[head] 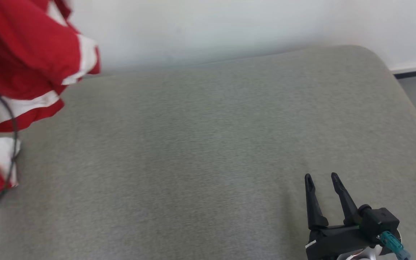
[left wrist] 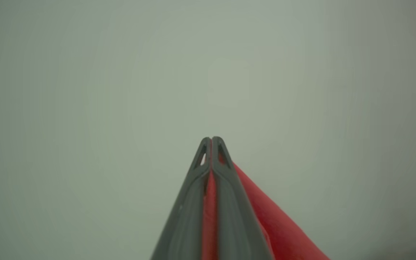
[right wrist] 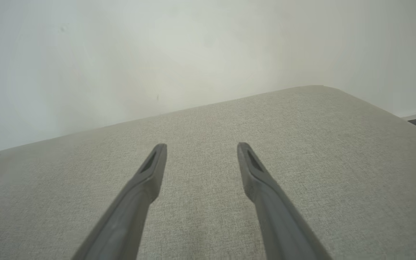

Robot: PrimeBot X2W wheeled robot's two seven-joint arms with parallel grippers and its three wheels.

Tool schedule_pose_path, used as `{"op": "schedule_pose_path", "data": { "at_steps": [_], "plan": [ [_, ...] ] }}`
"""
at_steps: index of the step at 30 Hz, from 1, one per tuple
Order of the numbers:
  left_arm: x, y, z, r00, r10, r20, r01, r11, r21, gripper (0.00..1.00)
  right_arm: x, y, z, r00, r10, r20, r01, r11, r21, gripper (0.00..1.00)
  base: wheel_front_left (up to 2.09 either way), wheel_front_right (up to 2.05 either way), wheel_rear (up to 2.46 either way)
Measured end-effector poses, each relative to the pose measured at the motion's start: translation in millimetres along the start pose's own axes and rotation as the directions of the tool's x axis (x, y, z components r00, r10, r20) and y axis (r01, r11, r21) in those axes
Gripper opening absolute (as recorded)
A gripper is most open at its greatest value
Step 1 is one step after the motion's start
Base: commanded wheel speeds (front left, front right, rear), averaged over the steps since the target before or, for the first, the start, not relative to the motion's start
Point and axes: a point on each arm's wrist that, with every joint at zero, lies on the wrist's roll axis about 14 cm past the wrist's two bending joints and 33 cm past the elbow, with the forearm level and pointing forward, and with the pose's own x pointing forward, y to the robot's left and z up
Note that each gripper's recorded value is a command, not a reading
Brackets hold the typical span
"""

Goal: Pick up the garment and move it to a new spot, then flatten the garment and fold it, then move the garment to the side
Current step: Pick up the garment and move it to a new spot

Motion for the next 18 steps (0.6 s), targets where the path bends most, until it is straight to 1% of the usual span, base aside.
{"op": "schedule_pose_path", "data": {
  "at_steps": [4, 7, 9, 13, 14, 15, 18],
  "plan": [
    [13.5, -48.2, 0.4, 0.994, -0.104, 0.033, 0.105, 0.993, -0.059, 0.0, -7.8, -10.8, 3.8, 0.999, -0.034, 0.008, 0.034, 0.999, -0.001, 1.0, 0.0, 0.0, 0.0],
    [20.1, -83.9, -6.9, 0.984, -0.174, 0.042, 0.178, 0.978, -0.108, 0.0, -15.5, -23.2, 6.3, 0.997, -0.074, 0.013, 0.074, 0.997, -0.006, 1.0, 0.0, 0.0, 0.0],
    [22.1, -109.0, -15.6, 0.974, -0.223, 0.04, 0.226, 0.963, -0.144, 0.0, -21.5, -32.8, 7.4, 0.994, -0.105, 0.014, 0.105, 0.994, -0.01, 1.0, 0.0, 0.0, 0.0],
    [20.0, -161.3, -39.8, 0.944, -0.33, 0.008, 0.325, 0.922, -0.212, 0.0, -33.6, -51.3, 9.1, 0.986, -0.166, 0.015, 0.166, 0.986, -0.017, 1.0, 0.0, 0.0, 0.0],
    [18.6, -172.0, -46.0, 0.936, -0.351, 0.002, 0.342, 0.912, -0.227, 0.0, -36.2, -54.5, 9.1, 0.984, -0.177, 0.014, 0.177, 0.984, -0.018, 1.0, 0.0, 0.0, 0.0],
    [18.6, -172.0, -46.0, 0.936, -0.351, 0.002, 0.342, 0.912, -0.227, 0.0, -36.2, -54.5, 9.1, 0.984, -0.177, 0.014, 0.177, 0.984, -0.018, 1.0, 0.0, 0.0, 0.0],
    [12.1, -203.3, -67.9, 0.909, -0.415, -0.032, 0.391, 0.879, -0.271, 0.0, -42.1, -61.5, 8.4, 0.979, -0.203, 0.009, 0.203, 0.979, -0.021, 1.0, 0.0, 0.0, 0.0]
  ]
}}
